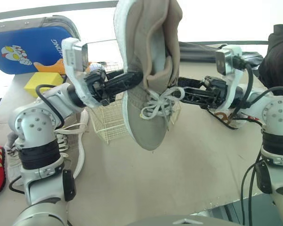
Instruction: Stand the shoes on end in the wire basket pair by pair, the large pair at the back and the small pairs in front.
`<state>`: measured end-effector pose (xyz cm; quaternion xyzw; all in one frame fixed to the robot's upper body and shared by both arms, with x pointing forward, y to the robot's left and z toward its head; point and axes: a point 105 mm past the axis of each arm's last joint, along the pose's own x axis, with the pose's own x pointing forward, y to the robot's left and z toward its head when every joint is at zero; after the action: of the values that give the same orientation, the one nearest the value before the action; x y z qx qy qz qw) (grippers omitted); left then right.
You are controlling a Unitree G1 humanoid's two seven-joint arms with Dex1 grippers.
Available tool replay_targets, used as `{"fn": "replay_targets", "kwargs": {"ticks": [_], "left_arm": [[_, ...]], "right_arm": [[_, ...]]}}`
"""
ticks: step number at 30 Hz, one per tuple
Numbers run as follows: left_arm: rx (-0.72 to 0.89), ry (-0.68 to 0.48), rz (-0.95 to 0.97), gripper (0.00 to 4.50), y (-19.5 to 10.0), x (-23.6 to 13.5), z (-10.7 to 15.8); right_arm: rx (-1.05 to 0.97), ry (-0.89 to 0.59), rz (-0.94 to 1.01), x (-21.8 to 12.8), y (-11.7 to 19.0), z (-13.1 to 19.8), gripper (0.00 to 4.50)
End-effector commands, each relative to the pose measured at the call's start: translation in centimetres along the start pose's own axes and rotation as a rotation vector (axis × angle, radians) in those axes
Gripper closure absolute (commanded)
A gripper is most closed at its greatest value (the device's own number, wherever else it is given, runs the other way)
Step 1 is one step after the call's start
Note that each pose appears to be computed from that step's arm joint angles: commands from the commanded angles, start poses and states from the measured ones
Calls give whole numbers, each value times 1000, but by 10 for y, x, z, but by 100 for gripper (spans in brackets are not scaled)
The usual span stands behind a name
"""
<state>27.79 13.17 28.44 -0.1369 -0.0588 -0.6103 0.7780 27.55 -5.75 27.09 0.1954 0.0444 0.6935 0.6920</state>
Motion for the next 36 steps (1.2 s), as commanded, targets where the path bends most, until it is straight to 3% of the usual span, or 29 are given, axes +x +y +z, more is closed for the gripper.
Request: {"fn": "replay_targets", "kwargs": {"ticks": [1,4,11,12,17,18,24,28,32,36], "left_arm": [[55,14,-90,285,-17,11,-1],[60,21,-99,285,-18,14,-8],[82,42,-61,286,-16,12,-16],[105,32,-38,286,-12,12,-13],[121,-54,134,33,-4,3,1],[125,-71,185,1,-2,-2,1],[151,-95,417,1,-4,-45,5],[145,20,464,1,-29,-69,-12],[208,80,559,1,-44,-81,-35],[229,11,603,1,-61,-79,-44]], "right_arm": [[9,8,107,16,14,4,68],[9,47,120,22,14,-6,145],[-48,54,80,17,15,-11,448],[-64,55,65,16,14,-11,448],[-185,-93,-90,7,3,9,450],[-196,-137,-113,4,3,14,450],[-297,-312,-201,-24,14,41,450],[-460,-395,-282,-34,12,80,450],[-682,-345,-390,-24,-11,107,450],[-802,-295,-414,-3,-44,119,450]]}}
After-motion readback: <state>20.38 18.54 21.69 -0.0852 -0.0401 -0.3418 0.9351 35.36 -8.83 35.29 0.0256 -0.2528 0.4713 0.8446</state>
